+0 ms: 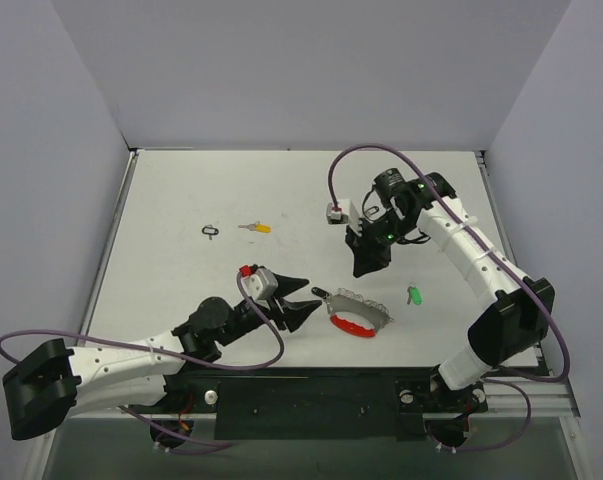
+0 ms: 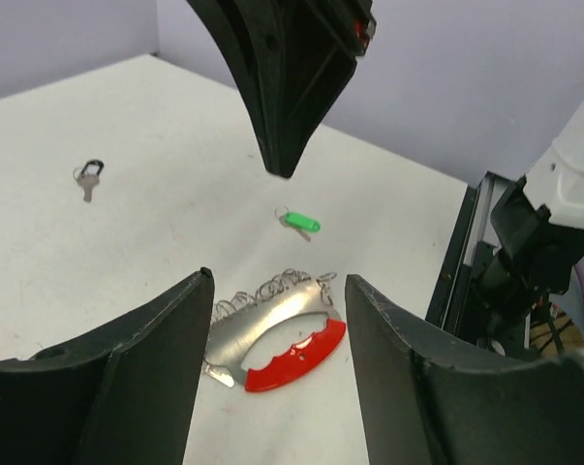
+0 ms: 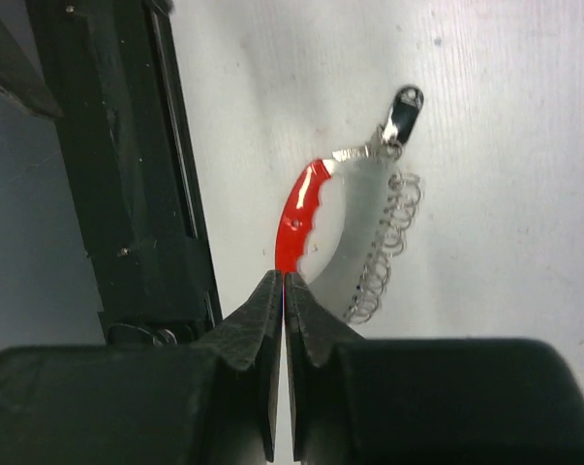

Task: Put the keys on the keyring

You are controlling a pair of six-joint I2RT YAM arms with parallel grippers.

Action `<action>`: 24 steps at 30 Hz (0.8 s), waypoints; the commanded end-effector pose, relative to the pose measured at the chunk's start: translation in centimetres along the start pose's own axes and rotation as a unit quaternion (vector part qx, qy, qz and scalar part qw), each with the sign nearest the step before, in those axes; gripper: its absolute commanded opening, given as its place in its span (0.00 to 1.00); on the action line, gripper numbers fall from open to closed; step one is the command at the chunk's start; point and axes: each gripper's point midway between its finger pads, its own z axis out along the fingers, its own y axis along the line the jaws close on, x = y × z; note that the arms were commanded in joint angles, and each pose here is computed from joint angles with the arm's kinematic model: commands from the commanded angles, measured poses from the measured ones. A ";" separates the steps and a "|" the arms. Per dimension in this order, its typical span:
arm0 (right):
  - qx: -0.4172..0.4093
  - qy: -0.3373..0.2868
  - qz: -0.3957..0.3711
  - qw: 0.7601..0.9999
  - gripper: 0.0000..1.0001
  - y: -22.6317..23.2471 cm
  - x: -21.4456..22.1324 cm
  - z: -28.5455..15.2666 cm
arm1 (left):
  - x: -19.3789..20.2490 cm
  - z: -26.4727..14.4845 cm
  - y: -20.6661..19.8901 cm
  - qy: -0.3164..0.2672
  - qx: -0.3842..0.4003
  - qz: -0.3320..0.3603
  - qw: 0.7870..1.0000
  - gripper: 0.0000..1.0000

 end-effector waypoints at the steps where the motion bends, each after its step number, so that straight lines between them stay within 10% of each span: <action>1: -0.007 -0.005 0.056 0.998 0.05 0.9 3.1 -0.6 | 2.6 0.2 0.0 0.045 0.003 -0.020 0.999 0.66; 8: 0.078 -0.085 0.139 0.984 0.29 -1.5 7.3 -0.5 | 5.2 3.8 -2.1 0.104 0.048 -0.068 0.991 0.70; 24: 0.209 -0.223 0.334 0.891 0.31 -5.9 12.1 -7.1 | 18.4 10.8 -4.4 0.363 -0.062 -0.225 0.902 0.56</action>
